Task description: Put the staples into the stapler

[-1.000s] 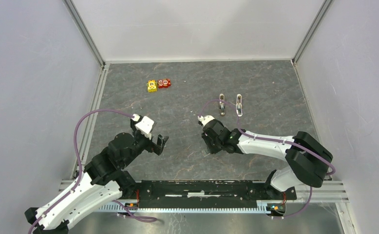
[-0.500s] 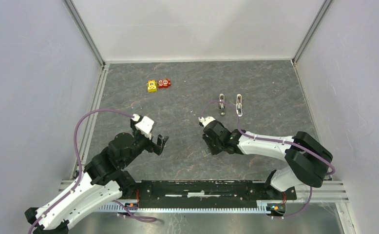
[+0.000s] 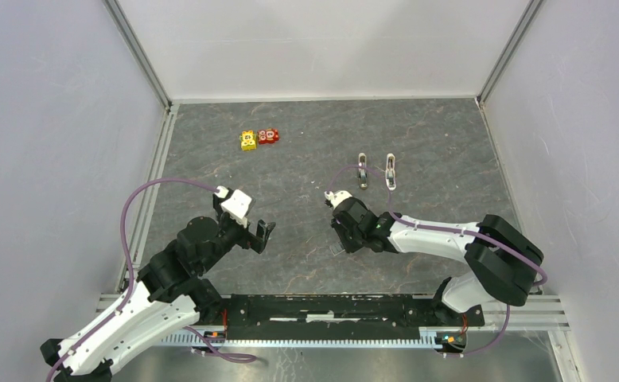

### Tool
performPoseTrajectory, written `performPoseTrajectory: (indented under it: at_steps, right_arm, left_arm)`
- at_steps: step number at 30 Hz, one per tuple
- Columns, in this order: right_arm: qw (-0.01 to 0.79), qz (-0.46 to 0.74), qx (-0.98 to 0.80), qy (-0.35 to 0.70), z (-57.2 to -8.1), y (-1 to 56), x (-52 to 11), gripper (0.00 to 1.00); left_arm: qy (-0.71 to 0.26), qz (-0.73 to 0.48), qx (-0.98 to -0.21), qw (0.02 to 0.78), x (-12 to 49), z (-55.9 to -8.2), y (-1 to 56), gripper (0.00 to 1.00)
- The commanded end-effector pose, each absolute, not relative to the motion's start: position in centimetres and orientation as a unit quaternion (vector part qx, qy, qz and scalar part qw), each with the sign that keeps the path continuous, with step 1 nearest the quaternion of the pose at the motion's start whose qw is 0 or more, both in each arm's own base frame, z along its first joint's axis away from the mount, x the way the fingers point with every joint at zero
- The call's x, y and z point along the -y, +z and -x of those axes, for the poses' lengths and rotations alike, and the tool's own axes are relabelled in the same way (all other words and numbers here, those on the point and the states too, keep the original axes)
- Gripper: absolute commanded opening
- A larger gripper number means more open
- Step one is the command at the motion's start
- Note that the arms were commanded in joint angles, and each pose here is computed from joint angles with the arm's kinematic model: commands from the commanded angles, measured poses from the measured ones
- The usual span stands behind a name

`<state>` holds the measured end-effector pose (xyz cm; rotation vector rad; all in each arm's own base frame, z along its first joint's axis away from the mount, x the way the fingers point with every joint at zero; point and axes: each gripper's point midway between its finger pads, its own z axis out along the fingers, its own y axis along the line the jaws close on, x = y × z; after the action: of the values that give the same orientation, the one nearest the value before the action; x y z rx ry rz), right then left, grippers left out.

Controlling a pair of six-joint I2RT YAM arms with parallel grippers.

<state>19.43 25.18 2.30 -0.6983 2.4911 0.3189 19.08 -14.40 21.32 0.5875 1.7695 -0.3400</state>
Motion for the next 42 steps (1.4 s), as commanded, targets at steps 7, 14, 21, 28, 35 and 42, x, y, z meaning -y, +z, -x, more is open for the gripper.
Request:
performPoseTrajectory:
  at_steps: [7, 14, 21, 28, 35, 42]
  right_arm:
    - [0.299, 0.249, -0.912, 0.131, -20.4, 4.4, -25.7, 0.19]
    - [0.308, 0.245, -0.909, 0.138, -20.6, 4.8, -25.9, 0.17]
    - [0.3, 0.249, -0.911, 0.136, -20.4, 4.1, -25.8, 0.22]
    - [0.296, 0.256, -0.912, 0.127, -20.4, 3.6, -25.7, 0.24]
    - [0.29, 0.256, -0.913, 0.125, -20.2, 3.1, -25.5, 0.24]
    - [0.285, 0.26, -0.914, 0.123, -20.2, 3.1, -25.6, 0.22]
  left_arm:
    - [-0.138, -0.25, -0.746, 0.602, 14.1, -19.4, 22.8, 1.0]
    - [-0.14, -0.238, -0.748, 0.604, 14.0, -19.5, 22.9, 1.0]
    - [-0.141, -0.241, -0.747, 0.603, 14.1, -19.5, 22.7, 1.0]
    - [-0.14, -0.247, -0.749, 0.599, 14.2, -19.5, 22.6, 1.0]
    - [-0.139, -0.248, -0.746, 0.602, 14.1, -19.4, 22.7, 1.0]
    - [-0.139, -0.25, -0.744, 0.603, 14.1, -19.4, 22.6, 1.0]
